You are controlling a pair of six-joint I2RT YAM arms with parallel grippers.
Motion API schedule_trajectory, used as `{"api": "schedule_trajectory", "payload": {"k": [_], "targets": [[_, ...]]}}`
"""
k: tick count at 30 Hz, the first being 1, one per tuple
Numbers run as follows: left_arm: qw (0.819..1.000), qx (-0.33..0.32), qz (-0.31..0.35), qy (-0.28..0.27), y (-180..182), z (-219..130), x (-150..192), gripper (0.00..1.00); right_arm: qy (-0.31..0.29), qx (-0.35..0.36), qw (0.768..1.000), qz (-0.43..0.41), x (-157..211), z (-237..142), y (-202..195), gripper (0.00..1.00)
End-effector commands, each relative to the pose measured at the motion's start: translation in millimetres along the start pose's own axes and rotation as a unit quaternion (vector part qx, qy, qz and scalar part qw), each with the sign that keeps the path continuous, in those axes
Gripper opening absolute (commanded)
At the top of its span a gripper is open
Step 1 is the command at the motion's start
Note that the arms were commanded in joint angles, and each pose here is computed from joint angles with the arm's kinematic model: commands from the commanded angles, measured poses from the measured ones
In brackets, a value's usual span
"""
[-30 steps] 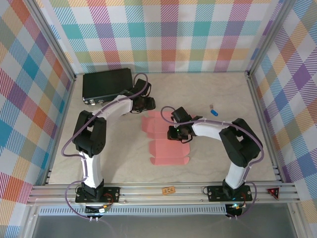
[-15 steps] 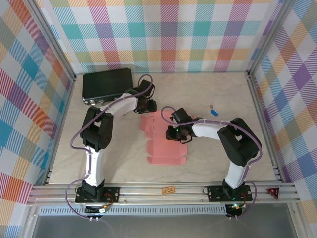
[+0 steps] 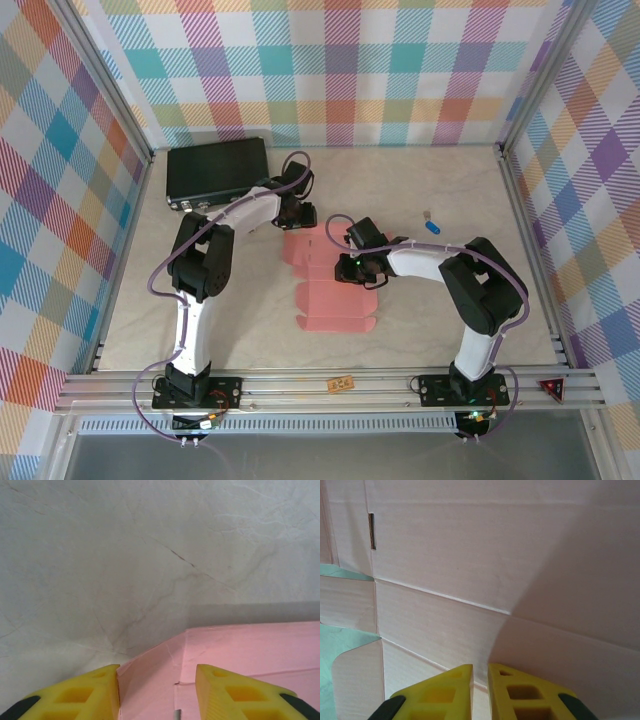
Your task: Fold the paper box
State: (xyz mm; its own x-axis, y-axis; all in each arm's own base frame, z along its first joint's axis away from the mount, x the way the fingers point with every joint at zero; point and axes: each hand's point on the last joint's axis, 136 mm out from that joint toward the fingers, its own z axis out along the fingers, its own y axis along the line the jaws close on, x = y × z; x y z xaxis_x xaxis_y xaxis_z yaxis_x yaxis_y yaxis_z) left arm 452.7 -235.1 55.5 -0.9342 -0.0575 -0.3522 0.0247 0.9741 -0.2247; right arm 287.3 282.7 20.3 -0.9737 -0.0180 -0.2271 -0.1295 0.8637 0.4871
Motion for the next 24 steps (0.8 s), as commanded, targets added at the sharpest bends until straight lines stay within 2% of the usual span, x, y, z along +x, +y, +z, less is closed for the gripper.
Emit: {"api": "schedule_trajectory", "payload": {"k": [1,12,24], "targets": [[0.999,0.042,0.008,-0.001,-13,-12,-5,0.42,0.045,0.035,0.998,0.015,25,9,-21,0.18],[0.995,0.096,0.013,0.003,-33,-19,-4,0.35,0.049,0.038,0.998,0.015,26,11,-22,0.18],[0.991,0.132,0.012,0.033,-48,-2,3,0.28,0.052,0.039,0.998,0.013,27,12,-23,0.18]]}}
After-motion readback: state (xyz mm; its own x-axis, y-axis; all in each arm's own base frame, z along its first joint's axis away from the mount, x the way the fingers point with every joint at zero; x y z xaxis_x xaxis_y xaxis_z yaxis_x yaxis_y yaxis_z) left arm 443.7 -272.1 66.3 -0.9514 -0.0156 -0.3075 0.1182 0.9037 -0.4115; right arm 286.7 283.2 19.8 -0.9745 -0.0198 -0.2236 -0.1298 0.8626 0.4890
